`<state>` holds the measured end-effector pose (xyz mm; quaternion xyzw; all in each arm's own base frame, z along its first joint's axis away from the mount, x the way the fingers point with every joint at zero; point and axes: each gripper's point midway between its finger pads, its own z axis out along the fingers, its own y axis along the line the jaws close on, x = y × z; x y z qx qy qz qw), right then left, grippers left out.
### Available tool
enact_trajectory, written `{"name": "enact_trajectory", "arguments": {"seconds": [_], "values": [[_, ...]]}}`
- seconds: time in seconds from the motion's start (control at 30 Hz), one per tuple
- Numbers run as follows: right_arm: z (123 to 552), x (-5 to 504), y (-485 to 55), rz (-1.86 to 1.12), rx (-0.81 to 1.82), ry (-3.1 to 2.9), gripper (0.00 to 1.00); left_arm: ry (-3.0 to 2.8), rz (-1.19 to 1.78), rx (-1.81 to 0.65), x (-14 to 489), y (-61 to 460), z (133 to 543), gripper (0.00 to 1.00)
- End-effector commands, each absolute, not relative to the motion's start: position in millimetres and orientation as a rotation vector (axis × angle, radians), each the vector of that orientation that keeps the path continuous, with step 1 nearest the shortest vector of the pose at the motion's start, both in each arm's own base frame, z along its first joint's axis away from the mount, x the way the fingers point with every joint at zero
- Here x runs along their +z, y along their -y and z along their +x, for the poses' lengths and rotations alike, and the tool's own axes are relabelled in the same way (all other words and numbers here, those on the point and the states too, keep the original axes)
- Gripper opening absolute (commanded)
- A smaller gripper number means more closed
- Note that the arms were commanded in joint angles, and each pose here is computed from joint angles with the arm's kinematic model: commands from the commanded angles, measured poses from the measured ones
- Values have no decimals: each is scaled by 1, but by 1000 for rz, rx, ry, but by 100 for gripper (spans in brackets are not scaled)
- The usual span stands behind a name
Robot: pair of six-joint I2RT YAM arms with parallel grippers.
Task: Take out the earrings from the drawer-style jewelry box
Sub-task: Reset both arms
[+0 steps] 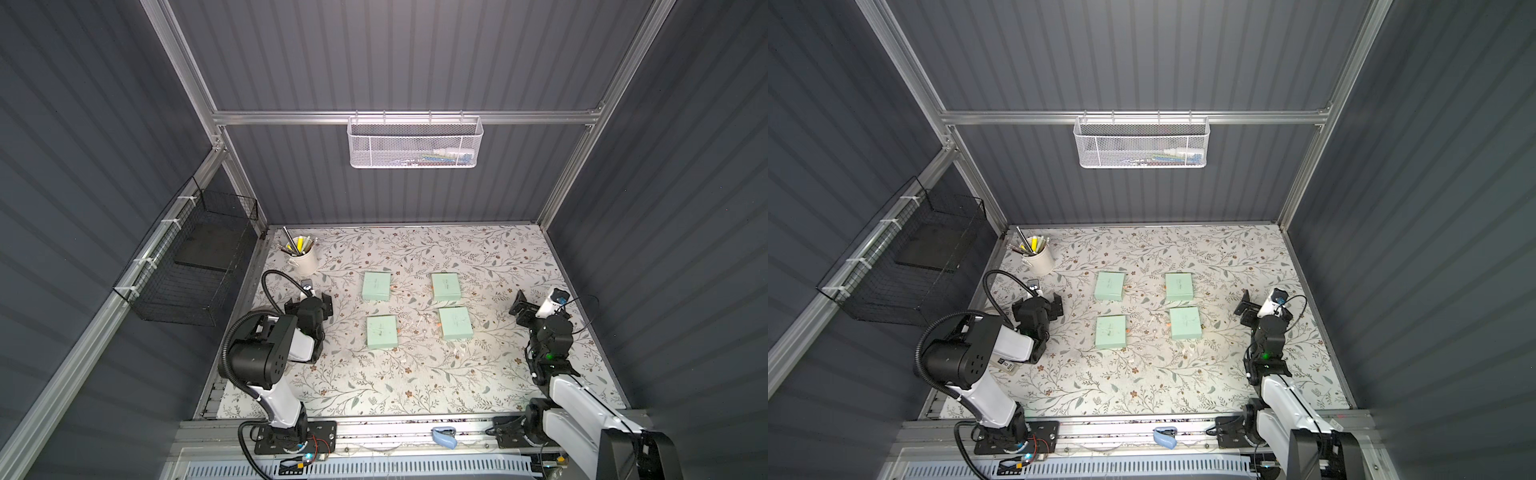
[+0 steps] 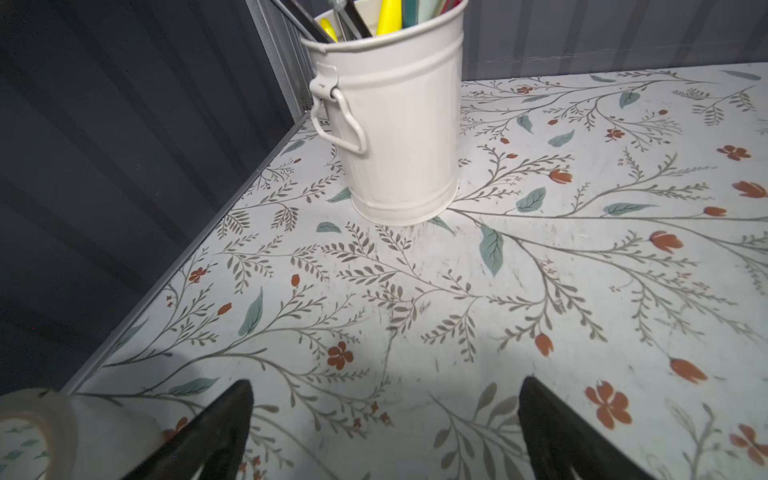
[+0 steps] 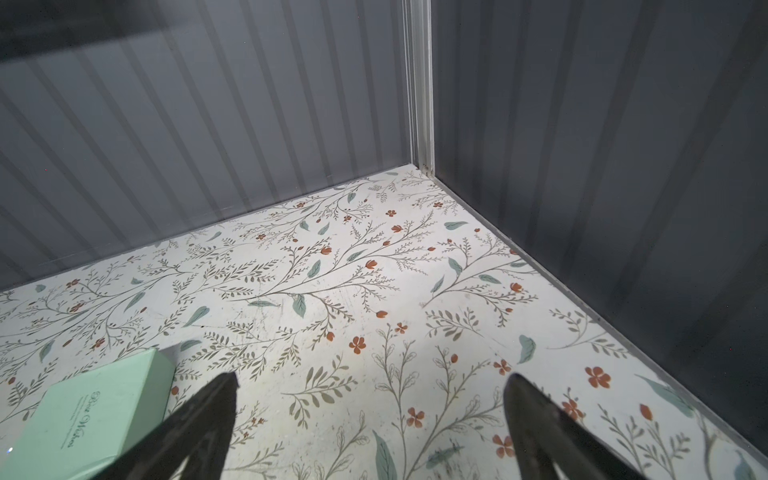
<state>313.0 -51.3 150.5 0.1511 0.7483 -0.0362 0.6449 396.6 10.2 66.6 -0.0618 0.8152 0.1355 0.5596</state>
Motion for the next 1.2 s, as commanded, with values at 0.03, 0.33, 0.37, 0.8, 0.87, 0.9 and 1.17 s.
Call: {"name": "enact_trajectory", "arguments": {"seconds": [0.03,0.33,0.37,0.8,0.87,0.9,1.17], "values": [[327,149,46,301,-65,-1705,99,-1943,-177,311,70,-18,408,100],[351,142,31,151,-39,-1637,99,-1931,-174,308,71,-18,408,100],[350,136,29,145,-30,-1637,99,-1932,-175,309,70,-18,408,100],[381,118,41,219,-88,-1810,99,-1930,-176,308,71,-18,408,100],[382,121,41,216,-88,-1788,99,-1931,-174,309,71,-18,408,100],[382,122,42,215,-90,-1774,99,-1932,-174,308,70,-18,408,100],[381,122,41,215,-90,-1778,99,-1931,-174,310,71,-18,408,100]]}}
